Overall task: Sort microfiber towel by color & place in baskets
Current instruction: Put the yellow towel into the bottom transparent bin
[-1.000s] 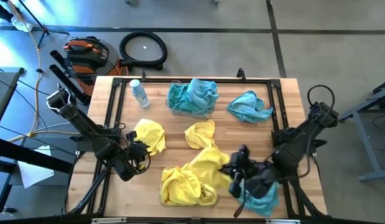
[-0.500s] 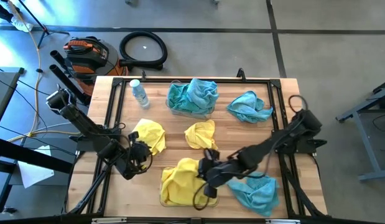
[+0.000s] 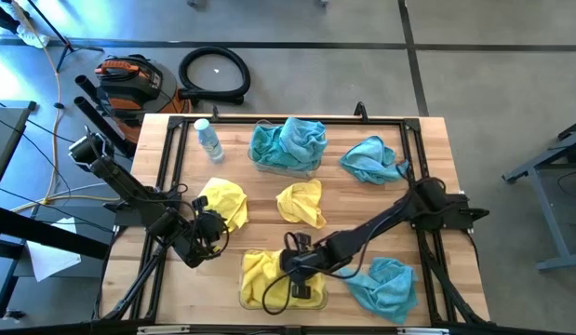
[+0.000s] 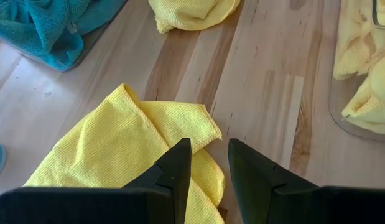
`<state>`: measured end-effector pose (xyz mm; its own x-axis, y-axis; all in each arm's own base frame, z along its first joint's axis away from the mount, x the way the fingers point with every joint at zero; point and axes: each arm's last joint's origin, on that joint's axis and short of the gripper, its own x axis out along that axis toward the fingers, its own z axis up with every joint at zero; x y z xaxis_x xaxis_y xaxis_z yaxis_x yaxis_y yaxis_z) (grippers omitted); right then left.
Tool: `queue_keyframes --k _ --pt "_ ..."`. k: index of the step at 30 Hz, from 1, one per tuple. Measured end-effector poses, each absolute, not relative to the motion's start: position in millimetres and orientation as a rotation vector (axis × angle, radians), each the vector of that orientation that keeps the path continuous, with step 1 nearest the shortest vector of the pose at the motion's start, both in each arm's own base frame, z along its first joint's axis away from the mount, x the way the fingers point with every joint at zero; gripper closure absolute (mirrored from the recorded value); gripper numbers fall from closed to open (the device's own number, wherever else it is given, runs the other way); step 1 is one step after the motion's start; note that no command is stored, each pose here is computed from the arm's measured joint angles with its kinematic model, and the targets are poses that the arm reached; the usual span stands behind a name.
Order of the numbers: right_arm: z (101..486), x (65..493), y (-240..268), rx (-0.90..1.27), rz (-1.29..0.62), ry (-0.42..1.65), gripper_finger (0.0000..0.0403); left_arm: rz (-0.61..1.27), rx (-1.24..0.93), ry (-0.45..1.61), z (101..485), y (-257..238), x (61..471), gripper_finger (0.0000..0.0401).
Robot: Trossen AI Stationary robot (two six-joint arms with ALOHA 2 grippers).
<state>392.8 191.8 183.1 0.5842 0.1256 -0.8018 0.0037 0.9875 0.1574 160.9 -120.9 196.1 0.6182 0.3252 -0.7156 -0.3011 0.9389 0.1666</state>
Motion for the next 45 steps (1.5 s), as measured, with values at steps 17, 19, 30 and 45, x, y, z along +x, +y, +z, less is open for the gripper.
queue_keyframes --k 17,19,30,45 --pt "156 402 196 0.17 0.071 0.96 0.0297 0.352 0.01 0.811 197 -123 163 0.0304" --pt "159 401 194 0.177 0.079 0.964 0.0285 0.35 0.008 0.813 197 -123 163 0.0304" --pt "221 376 187 0.118 0.02 0.891 0.0286 0.345 0.003 0.816 197 -123 163 0.0304" --pt "240 310 212 -0.117 -0.31 0.902 0.0286 0.35 -0.022 0.807 197 -123 163 0.0304"
